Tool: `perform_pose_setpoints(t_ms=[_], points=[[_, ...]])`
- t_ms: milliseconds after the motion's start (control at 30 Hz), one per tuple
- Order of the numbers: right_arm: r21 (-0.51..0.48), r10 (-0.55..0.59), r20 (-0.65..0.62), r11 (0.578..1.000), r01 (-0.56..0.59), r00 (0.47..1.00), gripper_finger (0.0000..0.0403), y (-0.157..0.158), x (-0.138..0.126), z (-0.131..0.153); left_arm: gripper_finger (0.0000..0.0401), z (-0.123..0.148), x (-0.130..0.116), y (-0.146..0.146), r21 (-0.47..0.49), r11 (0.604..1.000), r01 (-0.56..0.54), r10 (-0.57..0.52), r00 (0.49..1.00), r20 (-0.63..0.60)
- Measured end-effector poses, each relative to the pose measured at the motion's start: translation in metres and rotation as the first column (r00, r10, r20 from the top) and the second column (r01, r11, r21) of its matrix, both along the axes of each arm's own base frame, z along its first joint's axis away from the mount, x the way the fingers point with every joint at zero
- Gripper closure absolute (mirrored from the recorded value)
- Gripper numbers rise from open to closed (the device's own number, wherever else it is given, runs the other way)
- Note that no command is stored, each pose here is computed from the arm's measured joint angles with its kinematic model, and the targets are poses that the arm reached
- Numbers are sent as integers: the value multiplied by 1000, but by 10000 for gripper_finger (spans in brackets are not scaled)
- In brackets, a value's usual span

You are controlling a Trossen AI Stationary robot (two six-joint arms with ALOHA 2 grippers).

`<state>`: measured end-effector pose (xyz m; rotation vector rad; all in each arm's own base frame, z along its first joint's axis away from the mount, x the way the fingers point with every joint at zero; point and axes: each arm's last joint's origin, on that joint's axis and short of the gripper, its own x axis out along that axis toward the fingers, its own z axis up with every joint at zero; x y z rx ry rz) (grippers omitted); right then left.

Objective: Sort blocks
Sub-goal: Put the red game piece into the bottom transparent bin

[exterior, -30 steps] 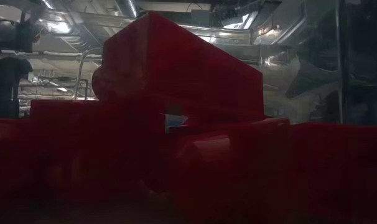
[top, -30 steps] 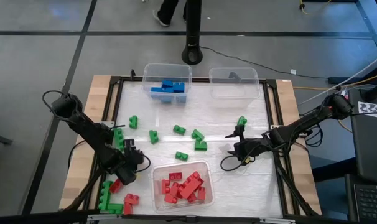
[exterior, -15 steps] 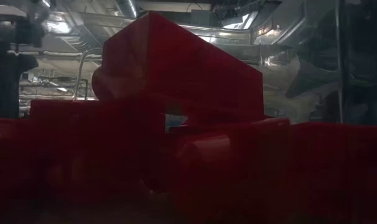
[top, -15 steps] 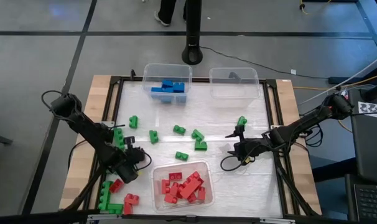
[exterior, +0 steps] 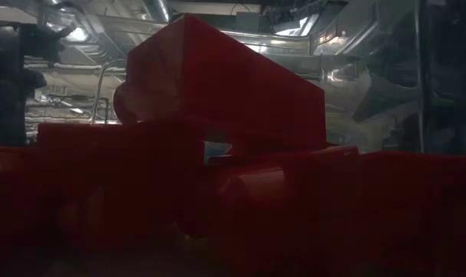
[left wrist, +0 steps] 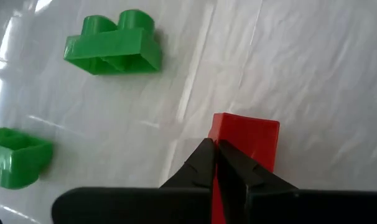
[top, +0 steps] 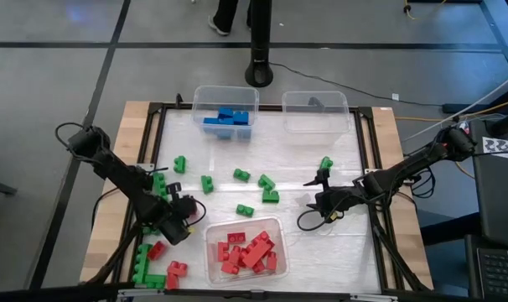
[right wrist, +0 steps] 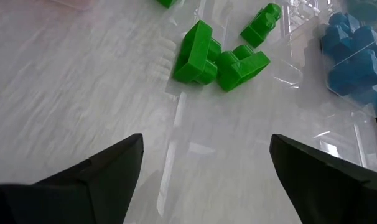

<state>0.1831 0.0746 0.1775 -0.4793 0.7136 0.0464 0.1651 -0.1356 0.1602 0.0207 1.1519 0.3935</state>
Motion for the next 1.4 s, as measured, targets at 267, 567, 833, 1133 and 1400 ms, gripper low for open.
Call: perform_pose_setpoints(t_ms=[267,567,833,1133,1400], points=[[1,1,0,1000,-1,1000,52,0,0,0,401,8,-3,3,-55,998,-26,27,999,28],[2,1,0,1000,-1,1000,52,0,0,0,401,41,-2,3,-51,999,-17,20,998,55],[2,1,0,1000,-1,1000,52,0,0,0,401,94,2,2,-55,997,46,-36,984,175],[2,1,0,1000,-1,1000,52,0,0,0,401,149,13,-3,9,993,120,-113,905,411],[2,1,-1,1000,-1,1000,52,0,0,0,401,173,34,-19,27,966,256,-217,753,622]])
